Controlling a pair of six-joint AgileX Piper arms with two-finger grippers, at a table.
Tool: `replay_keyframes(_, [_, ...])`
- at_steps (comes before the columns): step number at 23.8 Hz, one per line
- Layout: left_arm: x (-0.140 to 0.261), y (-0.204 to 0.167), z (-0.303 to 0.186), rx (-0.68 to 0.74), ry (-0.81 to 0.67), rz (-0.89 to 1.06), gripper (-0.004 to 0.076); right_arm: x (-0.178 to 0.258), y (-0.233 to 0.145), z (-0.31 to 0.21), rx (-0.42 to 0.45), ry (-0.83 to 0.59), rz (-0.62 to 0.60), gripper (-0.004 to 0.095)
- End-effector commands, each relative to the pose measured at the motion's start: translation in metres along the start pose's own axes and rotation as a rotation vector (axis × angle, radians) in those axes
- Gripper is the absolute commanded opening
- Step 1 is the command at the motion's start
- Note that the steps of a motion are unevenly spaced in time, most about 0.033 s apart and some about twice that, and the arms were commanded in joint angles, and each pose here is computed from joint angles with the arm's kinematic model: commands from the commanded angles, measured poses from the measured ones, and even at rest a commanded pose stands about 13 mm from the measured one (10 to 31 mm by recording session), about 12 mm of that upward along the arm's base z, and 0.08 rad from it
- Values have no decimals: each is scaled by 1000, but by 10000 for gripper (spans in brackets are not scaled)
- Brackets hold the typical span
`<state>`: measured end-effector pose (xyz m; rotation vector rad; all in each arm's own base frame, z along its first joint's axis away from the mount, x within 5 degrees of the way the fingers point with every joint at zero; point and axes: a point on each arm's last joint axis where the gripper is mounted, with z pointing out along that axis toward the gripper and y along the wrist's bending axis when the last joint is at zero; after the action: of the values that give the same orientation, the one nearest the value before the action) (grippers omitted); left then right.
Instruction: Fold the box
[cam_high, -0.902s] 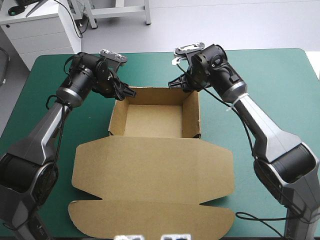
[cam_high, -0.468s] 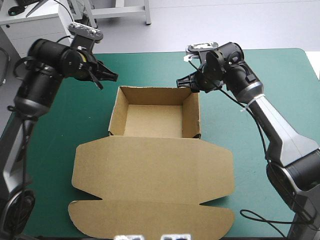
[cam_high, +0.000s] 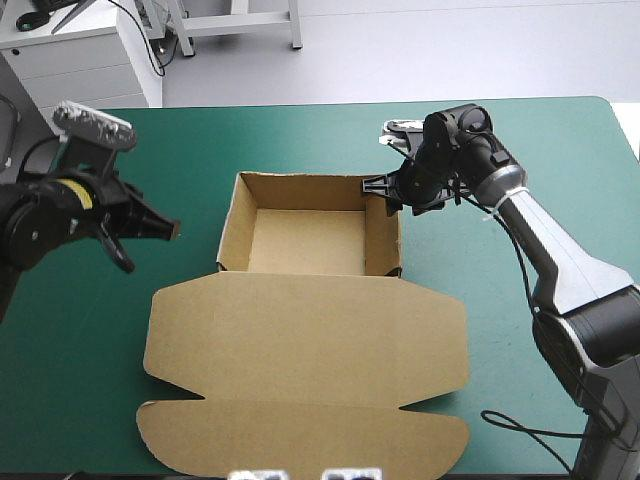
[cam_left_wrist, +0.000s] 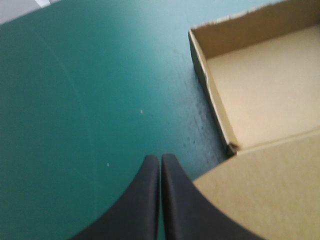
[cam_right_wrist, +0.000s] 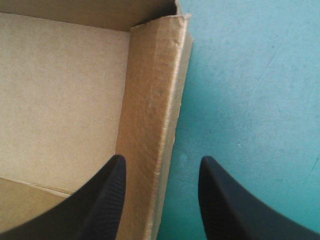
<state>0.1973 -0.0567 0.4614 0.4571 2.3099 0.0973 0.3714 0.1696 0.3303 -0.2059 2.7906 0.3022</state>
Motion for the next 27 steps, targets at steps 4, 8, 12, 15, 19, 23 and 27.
replay_keyframes(4, [60, -8, 4, 7, -10, 24, -8, -5, 2, -7, -49, -37, -16, 417])
replay_keyframes(8, [116, -20, 24, 31, 32, 42, -8, -6, 3, 18, -61, 30, -2, 417])
replay_keyframes(12, [165, -31, 38, 71, 39, 32, -8, -6, 1, 41, -46, 91, -19, 395])
replay_keyframes(15, [185, -34, 40, 74, 46, 32, -8, -6, 0, 48, -42, 108, -27, 287])
replay_keyframes(19, [202, -34, 37, 69, 47, 32, -8, -6, -1, 48, -28, 105, -39, -14])
replay_keyframes(23, [203, -34, 36, 69, 56, 31, -8, -10, -17, 36, 74, 57, -60, -19])
replay_keyframes(27, [205, -34, 36, 69, 75, 32, -8, -17, -53, 5, 124, -19, 12, -19])
